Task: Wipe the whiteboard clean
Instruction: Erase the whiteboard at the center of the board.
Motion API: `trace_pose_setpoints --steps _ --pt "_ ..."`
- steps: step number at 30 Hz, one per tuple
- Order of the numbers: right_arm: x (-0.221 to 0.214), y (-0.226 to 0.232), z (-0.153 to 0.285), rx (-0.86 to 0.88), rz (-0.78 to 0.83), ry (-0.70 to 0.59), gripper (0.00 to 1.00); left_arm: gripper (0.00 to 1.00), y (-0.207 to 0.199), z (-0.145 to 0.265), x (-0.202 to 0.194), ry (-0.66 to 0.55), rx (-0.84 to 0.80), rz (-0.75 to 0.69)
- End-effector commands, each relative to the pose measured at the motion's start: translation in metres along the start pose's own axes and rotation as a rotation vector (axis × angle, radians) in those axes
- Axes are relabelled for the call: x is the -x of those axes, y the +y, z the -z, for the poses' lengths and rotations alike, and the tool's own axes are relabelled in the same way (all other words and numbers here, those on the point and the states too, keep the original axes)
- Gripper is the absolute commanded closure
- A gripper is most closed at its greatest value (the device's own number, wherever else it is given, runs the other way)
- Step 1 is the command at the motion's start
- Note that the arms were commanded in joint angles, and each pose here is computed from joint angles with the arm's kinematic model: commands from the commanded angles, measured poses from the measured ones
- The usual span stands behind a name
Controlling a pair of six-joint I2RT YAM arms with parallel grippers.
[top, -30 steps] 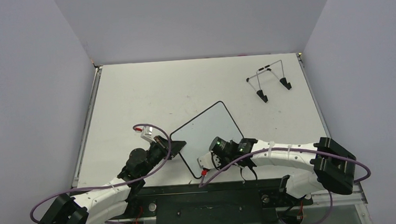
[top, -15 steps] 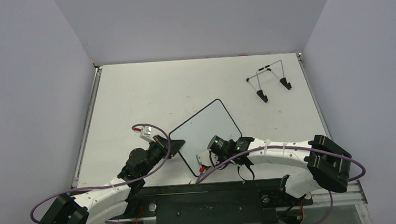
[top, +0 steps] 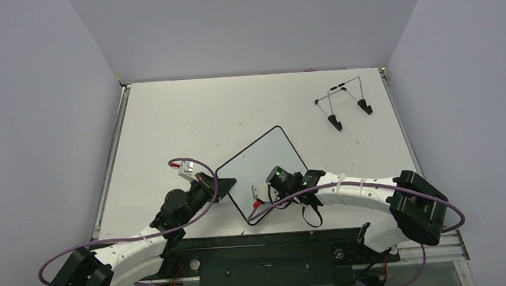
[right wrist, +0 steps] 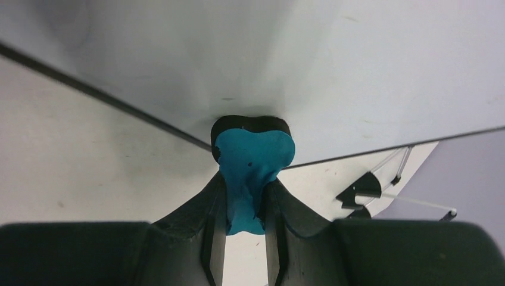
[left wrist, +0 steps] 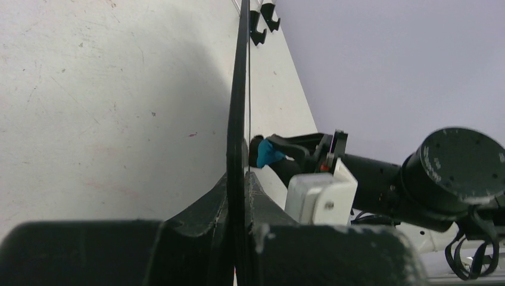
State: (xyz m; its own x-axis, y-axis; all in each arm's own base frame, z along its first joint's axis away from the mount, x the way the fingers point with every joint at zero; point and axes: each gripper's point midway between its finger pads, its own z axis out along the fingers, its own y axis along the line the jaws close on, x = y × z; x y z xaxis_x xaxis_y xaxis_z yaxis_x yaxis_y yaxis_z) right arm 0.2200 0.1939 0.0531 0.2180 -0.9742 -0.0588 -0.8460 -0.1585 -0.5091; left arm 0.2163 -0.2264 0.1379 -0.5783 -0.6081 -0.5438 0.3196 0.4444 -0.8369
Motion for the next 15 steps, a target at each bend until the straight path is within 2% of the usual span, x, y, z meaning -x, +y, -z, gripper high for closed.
trace_pose_setpoints --steps 1,5,9,12,15 --pt "-0.007 -0.047 0.009 -0.125 -0.193 0.002 1.00 1.00 -0.056 -0.002 0.022 -0.053 -0.197 0.017" --pt "0.011 -0.016 0.008 0.023 -0.126 -0.106 1.00 1.00 -0.057 -0.001 0.023 -0.056 -0.203 0.022" --pt "0.038 0.025 0.019 0.166 0.054 -0.184 1.00 1.00 -0.058 -0.001 0.024 -0.057 -0.204 0.024" --pt "0.048 0.035 0.020 0.182 0.113 -0.192 1.00 1.00 -0.057 -0.001 0.023 -0.057 -0.199 0.024" --pt "0.028 0.002 0.008 0.050 0.001 -0.096 1.00 1.00 -0.057 0.001 0.024 -0.060 -0.199 0.024"
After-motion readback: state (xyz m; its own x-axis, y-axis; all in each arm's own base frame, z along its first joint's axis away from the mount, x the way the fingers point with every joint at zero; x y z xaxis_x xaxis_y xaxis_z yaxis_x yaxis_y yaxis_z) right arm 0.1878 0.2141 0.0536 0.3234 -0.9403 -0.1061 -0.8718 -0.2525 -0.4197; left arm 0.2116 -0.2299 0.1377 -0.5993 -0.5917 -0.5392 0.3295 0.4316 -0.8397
